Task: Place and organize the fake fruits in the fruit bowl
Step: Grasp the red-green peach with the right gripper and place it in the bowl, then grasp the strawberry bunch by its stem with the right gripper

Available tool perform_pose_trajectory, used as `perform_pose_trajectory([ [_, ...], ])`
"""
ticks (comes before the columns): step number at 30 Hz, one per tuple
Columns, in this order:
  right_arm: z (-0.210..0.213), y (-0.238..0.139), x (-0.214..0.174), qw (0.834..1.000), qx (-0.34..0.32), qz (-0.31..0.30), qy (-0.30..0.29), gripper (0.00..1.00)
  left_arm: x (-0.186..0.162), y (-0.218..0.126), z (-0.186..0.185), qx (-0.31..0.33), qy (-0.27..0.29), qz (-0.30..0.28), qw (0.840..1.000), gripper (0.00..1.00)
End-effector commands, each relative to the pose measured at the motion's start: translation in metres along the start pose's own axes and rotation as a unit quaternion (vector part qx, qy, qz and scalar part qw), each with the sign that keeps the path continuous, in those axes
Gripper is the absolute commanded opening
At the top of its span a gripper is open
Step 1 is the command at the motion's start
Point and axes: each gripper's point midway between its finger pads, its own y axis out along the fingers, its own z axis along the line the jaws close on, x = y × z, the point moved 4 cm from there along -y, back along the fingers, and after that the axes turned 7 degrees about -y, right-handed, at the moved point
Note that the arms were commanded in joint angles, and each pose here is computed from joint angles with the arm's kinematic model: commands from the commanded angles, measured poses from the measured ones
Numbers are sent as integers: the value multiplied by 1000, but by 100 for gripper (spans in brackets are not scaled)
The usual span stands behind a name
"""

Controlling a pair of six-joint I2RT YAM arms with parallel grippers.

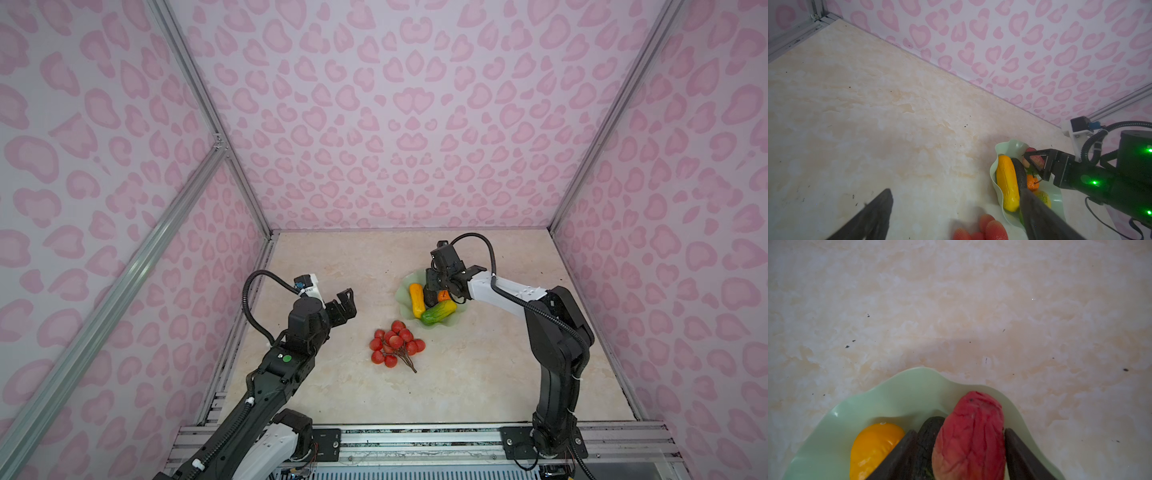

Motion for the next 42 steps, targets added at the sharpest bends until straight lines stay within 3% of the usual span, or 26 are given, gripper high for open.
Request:
perform_pose_trajectory([
  [1, -4, -14, 7, 1000, -7, -16, -7, 70, 3, 2, -3, -7, 1, -4, 1000, 96],
  [8, 6, -87, -9, 998, 35, -37, -32, 67, 6, 0, -2, -2, 2, -15, 1000, 96],
  [16, 81, -143, -111, 968, 234, 63, -66, 61, 7, 1, -1, 5, 17, -17, 1000, 96],
  [19, 104, -156, -145, 957, 259, 99, -90, 60, 8, 0, -1, 6, 19, -20, 1000, 96],
  [24, 130, -157, -186, 942, 283, 148, -104, 57, 6, -1, 1, 6, 19, -18, 1000, 96],
  [31, 135, -136, -199, 947, 246, 163, -129, 52, 4, -8, 2, -3, 15, -18, 1000, 96],
  [37, 144, -124, -200, 947, 245, 161, -131, 40, 3, -13, 4, -4, 15, -21, 1000, 96],
  [42, 150, -116, -202, 947, 239, 167, -138, 21, 3, -15, 3, -8, 14, -21, 1000, 96],
])
